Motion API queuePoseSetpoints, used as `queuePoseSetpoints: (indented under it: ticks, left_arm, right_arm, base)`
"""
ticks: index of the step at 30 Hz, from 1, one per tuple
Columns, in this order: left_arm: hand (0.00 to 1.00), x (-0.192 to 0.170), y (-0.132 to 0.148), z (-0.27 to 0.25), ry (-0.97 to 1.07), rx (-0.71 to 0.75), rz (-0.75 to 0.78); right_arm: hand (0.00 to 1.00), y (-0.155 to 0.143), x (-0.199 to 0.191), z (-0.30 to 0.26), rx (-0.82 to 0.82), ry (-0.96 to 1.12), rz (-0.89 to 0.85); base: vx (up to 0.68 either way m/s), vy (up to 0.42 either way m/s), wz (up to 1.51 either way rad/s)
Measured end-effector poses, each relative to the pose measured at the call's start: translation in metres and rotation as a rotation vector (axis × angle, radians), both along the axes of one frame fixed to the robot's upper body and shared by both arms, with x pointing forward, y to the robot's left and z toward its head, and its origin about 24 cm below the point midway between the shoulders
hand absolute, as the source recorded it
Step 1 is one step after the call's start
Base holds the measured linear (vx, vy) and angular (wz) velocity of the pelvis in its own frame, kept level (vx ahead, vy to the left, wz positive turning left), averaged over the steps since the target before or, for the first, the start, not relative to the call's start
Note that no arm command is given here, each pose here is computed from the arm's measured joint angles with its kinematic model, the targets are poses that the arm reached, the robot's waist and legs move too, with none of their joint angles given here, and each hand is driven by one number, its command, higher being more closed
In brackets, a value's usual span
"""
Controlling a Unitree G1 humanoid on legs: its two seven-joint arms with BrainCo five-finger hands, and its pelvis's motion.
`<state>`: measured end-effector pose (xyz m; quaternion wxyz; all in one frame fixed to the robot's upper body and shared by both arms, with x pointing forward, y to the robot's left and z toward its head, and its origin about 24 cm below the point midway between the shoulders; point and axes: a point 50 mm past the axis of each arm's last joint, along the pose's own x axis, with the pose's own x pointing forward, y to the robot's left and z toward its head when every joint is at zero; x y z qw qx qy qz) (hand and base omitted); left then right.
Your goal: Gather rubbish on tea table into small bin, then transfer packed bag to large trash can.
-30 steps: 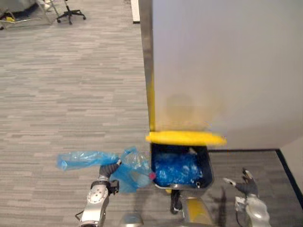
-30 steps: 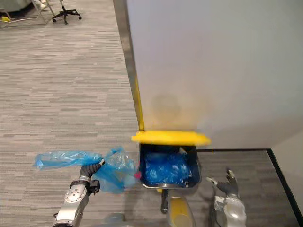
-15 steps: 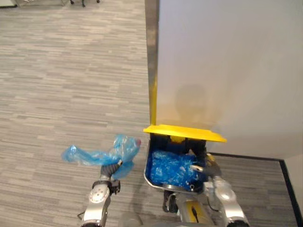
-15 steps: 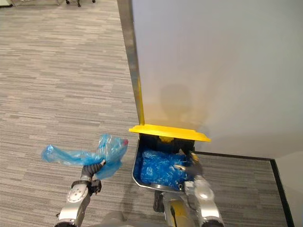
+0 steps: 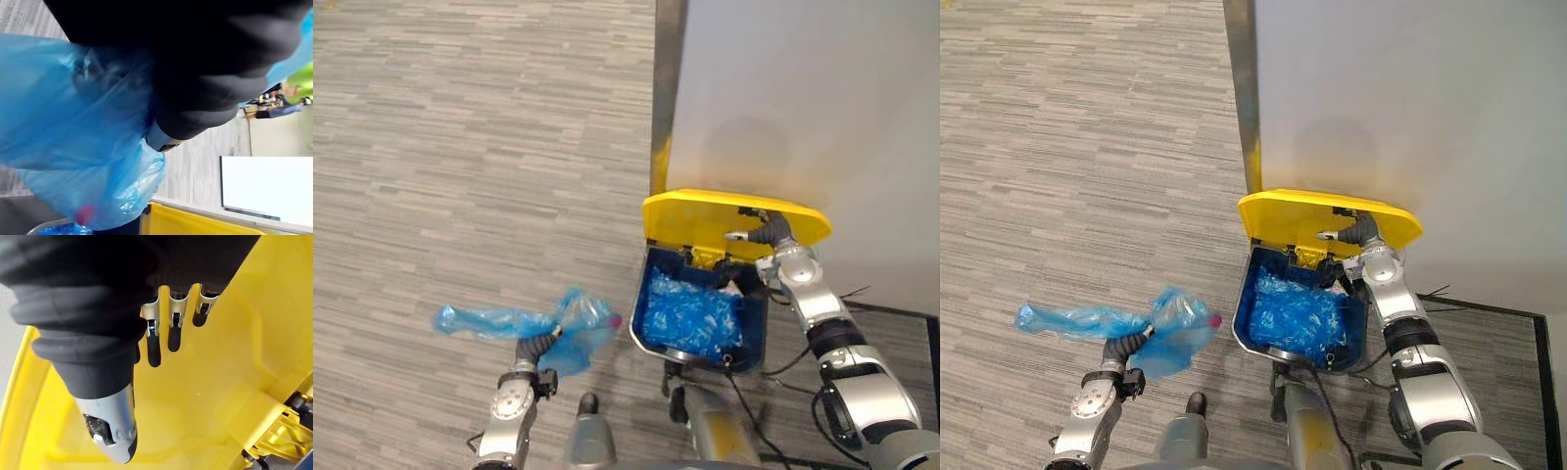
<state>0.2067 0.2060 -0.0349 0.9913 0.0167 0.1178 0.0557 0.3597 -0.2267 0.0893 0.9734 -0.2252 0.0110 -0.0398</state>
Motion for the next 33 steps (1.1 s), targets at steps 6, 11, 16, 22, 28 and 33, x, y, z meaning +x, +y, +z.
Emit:
queuePoseSetpoints:
  ticks: [6, 11, 16, 22, 28, 33]
  left_arm:
    - [1.0, 0.011, -0.03, 0.037, -0.184, -0.122, -0.137]
    - [1.0, 0.014, -0.056, 0.068, -0.317, -0.252, -0.314]
    - [1.0, 0.04, -0.106, 0.11, -0.463, -0.288, -0.577]
    - [1.0, 0.068, -0.152, 0.154, -0.609, -0.217, -0.749]
    - [1.0, 0.099, -0.181, 0.134, -0.48, -0.048, -0.792]
    - [1.0, 0.12, -0.19, 0.114, -0.349, 0.129, -0.765]
  right_arm:
    - [0.0, -0.006, 0.003, 0.011, -0.049, -0.015, 0.012]
    - [0.0, -0.003, 0.004, 0.012, -0.048, -0.012, 0.031]
    - [0.0, 0.007, 0.016, 0.038, -0.102, -0.063, 0.088]
    - [0.0, 0.012, 0.022, 0.06, -0.13, -0.121, 0.112]
    - [0.0, 0.019, 0.026, 0.102, -0.177, -0.242, 0.144]
    - [0.0, 0.039, 0.033, 0.148, -0.212, -0.368, 0.178]
  base:
    - [-0.04, 0.044, 0.03]
    - [-0.01, 0.012, 0.03]
    - [-0.01, 0.023, 0.04]
    - [-0.01, 0.012, 0.03]
    - [-0.01, 0.011, -0.06]
    - [0.0, 0.013, -0.24]
